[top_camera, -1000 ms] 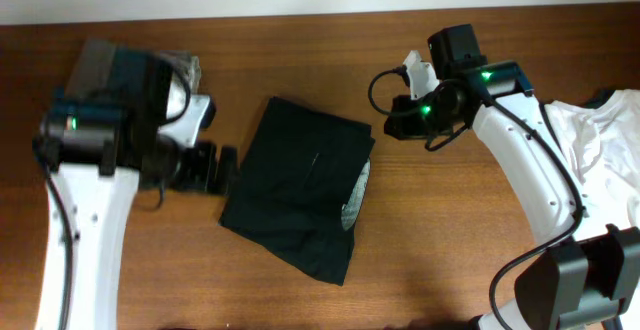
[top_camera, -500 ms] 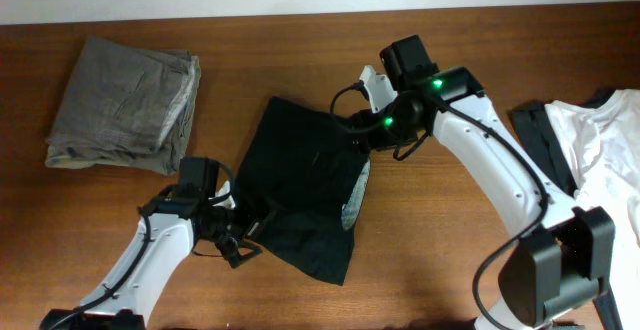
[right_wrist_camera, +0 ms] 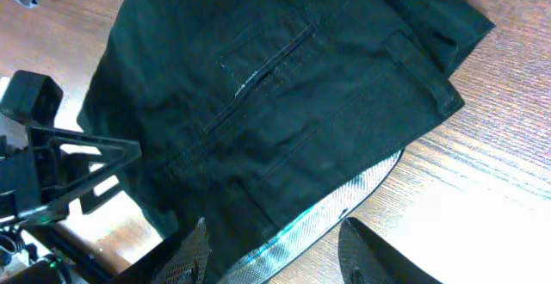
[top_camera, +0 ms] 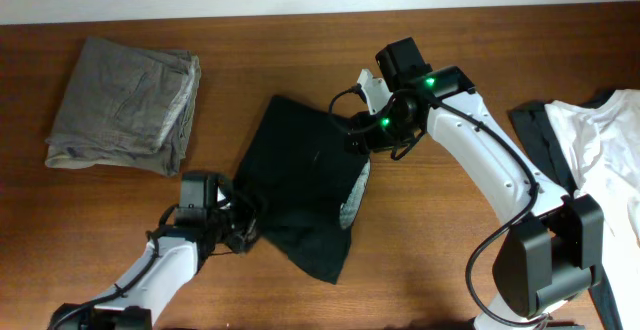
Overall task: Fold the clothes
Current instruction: 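Grasp the folded shorts with the left gripper and lift them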
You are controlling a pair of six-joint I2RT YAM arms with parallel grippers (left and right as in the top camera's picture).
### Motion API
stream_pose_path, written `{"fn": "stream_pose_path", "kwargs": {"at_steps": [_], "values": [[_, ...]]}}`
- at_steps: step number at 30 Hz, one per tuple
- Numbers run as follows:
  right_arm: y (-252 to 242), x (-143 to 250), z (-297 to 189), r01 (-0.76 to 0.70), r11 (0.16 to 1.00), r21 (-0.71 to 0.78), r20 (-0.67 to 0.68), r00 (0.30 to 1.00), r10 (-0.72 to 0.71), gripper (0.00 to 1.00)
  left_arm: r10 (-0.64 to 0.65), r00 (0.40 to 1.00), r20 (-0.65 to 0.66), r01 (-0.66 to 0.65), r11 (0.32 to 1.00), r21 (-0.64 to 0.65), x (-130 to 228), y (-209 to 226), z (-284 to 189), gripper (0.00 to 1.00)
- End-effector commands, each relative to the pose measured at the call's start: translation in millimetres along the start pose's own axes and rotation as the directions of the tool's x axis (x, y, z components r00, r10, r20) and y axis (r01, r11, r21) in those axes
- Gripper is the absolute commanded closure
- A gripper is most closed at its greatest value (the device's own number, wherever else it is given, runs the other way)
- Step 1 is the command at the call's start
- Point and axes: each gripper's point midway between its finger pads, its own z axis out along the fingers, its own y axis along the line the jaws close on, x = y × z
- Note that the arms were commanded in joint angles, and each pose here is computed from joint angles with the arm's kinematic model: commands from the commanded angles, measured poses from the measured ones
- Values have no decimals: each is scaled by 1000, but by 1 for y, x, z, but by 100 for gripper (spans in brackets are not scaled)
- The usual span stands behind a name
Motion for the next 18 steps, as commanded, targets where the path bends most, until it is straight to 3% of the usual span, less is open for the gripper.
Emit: {"fn": "stream_pose_path", "kwargs": {"at_steps": [1,3,6,8,10,12,14,18], "values": [[-8,-1,4,15,999,46,-1,1000,-15,47,40,996,84,-39,999,-9,-19,5,10,66],[-11,-1,4,14,998,58,0,1000,-14,46,159,976,150,-167,985,38,-40,-8,15,73],[-14,-3,13,13,998,57,-5,1000,-13,46,363,896,255,-385,922,40,-76,-29,4,72],[-19,-2,25,3,998,58,-31,1000,-1,47,423,874,238,-439,898,16,-86,-33,-4,64],[-25,3,44,-19,999,51,-79,997,23,57,486,857,172,-499,866,39,-80,-43,-10,40],[-37,11,76,-93,994,55,-148,984,100,83,499,864,66,-503,855,129,-57,-51,-11,17],[-51,21,103,-191,978,86,-205,957,204,95,470,883,-7,-464,874,145,-43,-43,-11,14],[-61,40,134,-279,955,105,-288,910,298,96,357,928,-108,-354,934,44,-28,-9,-8,6]]}}
